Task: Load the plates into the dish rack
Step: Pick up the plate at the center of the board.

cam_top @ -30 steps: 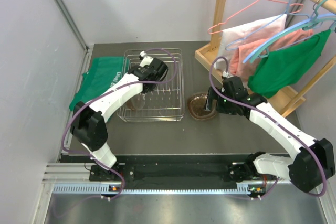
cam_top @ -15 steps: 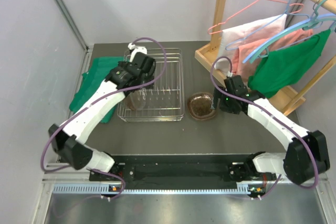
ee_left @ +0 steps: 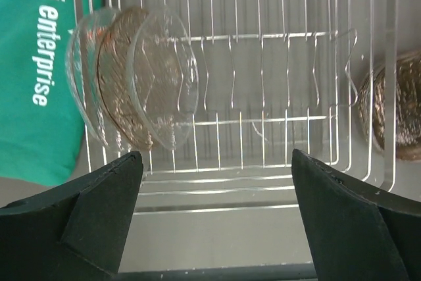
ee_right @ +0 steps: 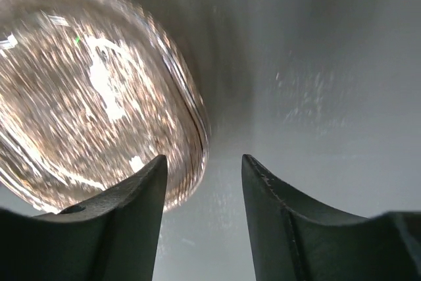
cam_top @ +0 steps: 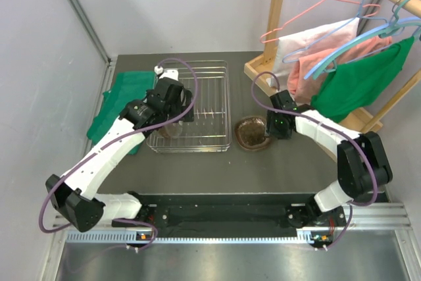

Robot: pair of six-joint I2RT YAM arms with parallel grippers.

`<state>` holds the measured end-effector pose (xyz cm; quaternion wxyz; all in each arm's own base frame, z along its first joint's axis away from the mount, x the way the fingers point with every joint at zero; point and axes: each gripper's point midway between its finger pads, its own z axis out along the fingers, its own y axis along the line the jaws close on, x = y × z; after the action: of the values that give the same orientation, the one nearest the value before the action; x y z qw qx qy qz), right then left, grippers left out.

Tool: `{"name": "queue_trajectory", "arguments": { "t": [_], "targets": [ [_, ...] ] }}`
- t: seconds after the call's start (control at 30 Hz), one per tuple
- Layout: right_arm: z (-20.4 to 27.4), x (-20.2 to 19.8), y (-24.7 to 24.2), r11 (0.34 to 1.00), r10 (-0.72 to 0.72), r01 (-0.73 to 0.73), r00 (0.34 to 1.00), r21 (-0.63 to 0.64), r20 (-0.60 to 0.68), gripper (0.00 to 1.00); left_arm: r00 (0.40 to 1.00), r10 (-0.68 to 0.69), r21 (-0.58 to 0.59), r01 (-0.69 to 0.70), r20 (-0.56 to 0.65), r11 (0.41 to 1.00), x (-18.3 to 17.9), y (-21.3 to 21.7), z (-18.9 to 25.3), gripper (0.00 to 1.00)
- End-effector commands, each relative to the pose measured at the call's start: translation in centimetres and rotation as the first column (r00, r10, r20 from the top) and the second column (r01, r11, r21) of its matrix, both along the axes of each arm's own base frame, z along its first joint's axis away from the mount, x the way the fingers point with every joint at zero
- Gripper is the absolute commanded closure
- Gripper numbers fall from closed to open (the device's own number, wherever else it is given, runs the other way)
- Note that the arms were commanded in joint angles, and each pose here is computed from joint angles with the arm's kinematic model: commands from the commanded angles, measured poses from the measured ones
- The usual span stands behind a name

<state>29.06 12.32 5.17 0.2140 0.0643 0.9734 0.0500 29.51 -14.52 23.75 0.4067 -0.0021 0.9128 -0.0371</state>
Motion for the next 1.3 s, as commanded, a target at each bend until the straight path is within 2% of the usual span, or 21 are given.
{"name": "queue_trajectory", "arguments": {
  "t": [0.0,0.23,0.4,0.6,0.73,1.07,1.27],
  "targets": [
    [2.5,3.7,-0.1,0.999,0.014,-0.009,0.993,-0.042,0.119,0.52,0.998,0.003,-0.075,0.001,0.061,0.997,-0.4,-0.2,1.8,0.01],
    [2.6,6.1,0.3,0.994,0.075,-0.063,0.989,-0.090,0.129,0.60,0.999,-0.003,-0.066,0.007,0.052,0.998,-0.1,-0.5,0.9,0.01],
    [1.8,6.9,0.3,0.987,0.112,-0.097,0.988,-0.130,0.106,0.78,0.999,-0.011,-0.058,0.013,0.036,0.998,0.5,-1.0,0.3,0.01],
    [1.9,7.5,-0.6,0.979,0.109,-0.086,0.987,-0.183,0.119,0.81,1.000,-0.019,-0.041,0.020,0.017,0.999,1.3,-1.5,-0.3,0.01],
    [2.4,7.6,-0.5,0.980,0.111,-0.087,0.986,-0.178,0.127,0.91,1.000,-0.019,-0.014,0.020,0.007,1.000,1.5,-1.3,-0.6,0.01],
    [4.0,6.7,-0.3,0.973,0.126,-0.095,0.981,-0.208,0.145,1.00,1.000,-0.028,-0.016,0.028,-0.002,0.999,2.0,-1.7,-0.8,0.01],
    [3.9,5.2,1.4,0.983,0.151,-0.134,0.979,-0.129,0.135,1.00,1.000,-0.024,-0.015,0.024,-0.004,1.000,1.7,-1.4,-0.9,0.01]
  ]
}}
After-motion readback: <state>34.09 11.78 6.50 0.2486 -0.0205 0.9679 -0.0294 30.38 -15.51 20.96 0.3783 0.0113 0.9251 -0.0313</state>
